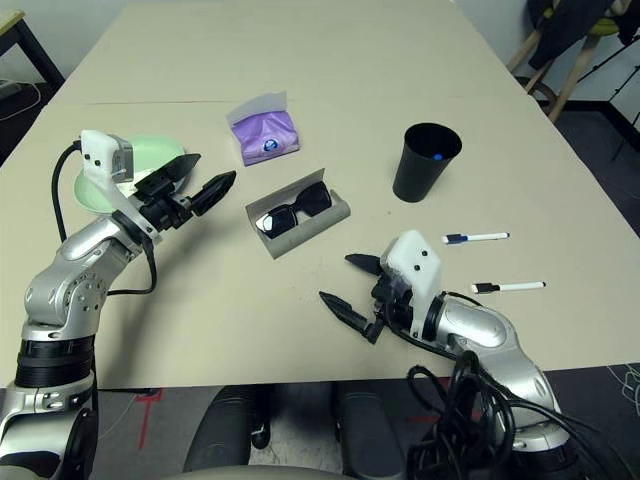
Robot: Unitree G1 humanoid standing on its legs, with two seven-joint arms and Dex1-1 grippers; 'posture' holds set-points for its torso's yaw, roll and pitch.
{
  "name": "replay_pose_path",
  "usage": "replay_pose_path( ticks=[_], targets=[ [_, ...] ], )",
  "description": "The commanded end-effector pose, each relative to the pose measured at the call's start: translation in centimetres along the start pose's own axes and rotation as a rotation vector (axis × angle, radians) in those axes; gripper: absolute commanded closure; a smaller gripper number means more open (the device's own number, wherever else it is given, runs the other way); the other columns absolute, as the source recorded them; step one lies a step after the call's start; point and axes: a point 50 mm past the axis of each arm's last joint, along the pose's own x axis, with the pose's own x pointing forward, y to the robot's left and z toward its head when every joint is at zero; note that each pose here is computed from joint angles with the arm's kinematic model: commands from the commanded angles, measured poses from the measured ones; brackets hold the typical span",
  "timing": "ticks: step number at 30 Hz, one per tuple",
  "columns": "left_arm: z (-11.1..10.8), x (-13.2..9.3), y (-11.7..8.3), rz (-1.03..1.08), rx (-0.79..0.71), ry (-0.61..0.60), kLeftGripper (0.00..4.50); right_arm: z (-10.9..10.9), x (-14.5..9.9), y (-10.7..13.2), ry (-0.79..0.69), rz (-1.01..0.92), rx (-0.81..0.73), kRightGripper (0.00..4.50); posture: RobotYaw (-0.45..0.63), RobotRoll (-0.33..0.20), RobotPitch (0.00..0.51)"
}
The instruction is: Organize and tidy the items on the table.
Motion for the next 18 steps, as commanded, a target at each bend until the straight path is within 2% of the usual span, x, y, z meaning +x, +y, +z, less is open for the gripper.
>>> replay_pose_path(
  ticks=[1,10,16,18],
  targets=[
    [-0.5,0.1,0.3,0.025,-0.002,0.036,0.00,-0.3,-0.4,-0.4,-0.056,-0.050,-0.019,0.03,-0.05,0.000,0.128],
    [-0.5,0.4,0.7,0.074,0.027,0.045,0.00,-0.8,-1.2,-1.1,-0.182,-0.175,-0.123,0.03,-0.07,0.000,0.119],
    [-0.3,0.9,1.0,0.135,0.041,0.012,0.00,-1.3,-1.7,-1.0,-0.186,-0.209,-0.132,0.03,-0.08,0.000,0.108],
    [-0.5,1.1,0.9,0.135,0.039,0.033,0.00,-1.5,-2.2,-0.8,-0.176,-0.234,-0.108,0.03,-0.08,0.000,0.106]
  ],
)
